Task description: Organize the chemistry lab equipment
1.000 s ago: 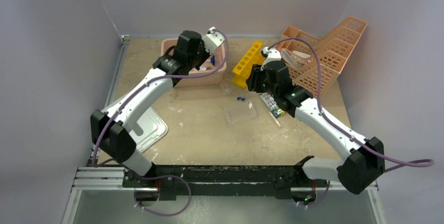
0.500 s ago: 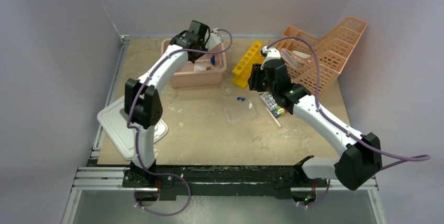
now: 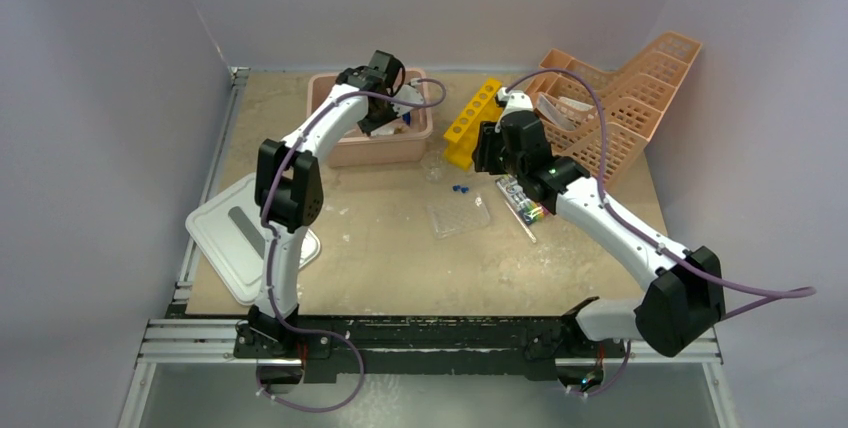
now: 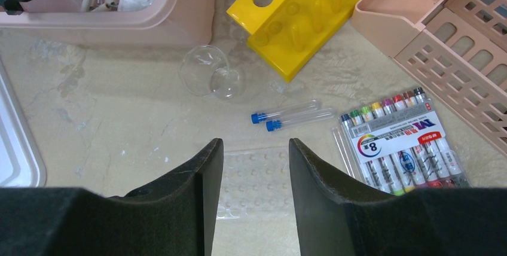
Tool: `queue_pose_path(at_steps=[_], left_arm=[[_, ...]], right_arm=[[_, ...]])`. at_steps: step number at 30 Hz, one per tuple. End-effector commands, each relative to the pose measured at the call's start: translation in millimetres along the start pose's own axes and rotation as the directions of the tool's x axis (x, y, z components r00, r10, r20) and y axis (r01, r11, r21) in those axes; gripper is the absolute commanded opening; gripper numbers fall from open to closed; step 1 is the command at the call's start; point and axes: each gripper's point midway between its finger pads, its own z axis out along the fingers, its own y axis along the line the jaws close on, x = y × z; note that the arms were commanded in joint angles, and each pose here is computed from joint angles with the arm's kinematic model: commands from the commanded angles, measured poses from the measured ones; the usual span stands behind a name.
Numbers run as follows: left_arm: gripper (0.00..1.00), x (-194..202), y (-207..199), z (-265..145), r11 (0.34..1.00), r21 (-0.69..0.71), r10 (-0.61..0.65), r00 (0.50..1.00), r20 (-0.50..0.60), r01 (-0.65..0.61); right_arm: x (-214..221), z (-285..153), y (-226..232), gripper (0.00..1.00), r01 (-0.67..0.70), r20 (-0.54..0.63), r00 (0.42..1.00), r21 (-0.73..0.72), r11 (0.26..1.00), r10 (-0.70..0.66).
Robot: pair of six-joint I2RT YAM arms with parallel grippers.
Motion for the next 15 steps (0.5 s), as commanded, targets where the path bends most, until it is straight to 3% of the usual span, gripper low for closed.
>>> queue_pose_path(at_steps=[1, 9, 15], left_arm=[[0.06, -8, -2, -2, 0.999, 0.036, 0.017, 0.999, 0.043, -0.018], [0.23, -26, 3, -9, 0.999, 0.031, -0.044, 0.992, 0.122, 0.04], [0.41, -66, 35, -66, 0.992, -0.045, -0.096, 0.934, 0.344, 0.119]], right_arm=[[-25, -6, 3, 0.47, -0.008, 0.064, 0.998, -0.006, 1.0, 0.009], [-28, -9, 4, 0.47, -0.008, 0.08, 0.997, -0.015, 1.0, 0.009], [-28, -10, 3, 0.47, -0.004, 0.08, 0.997, -0.009, 1.0, 0.004]])
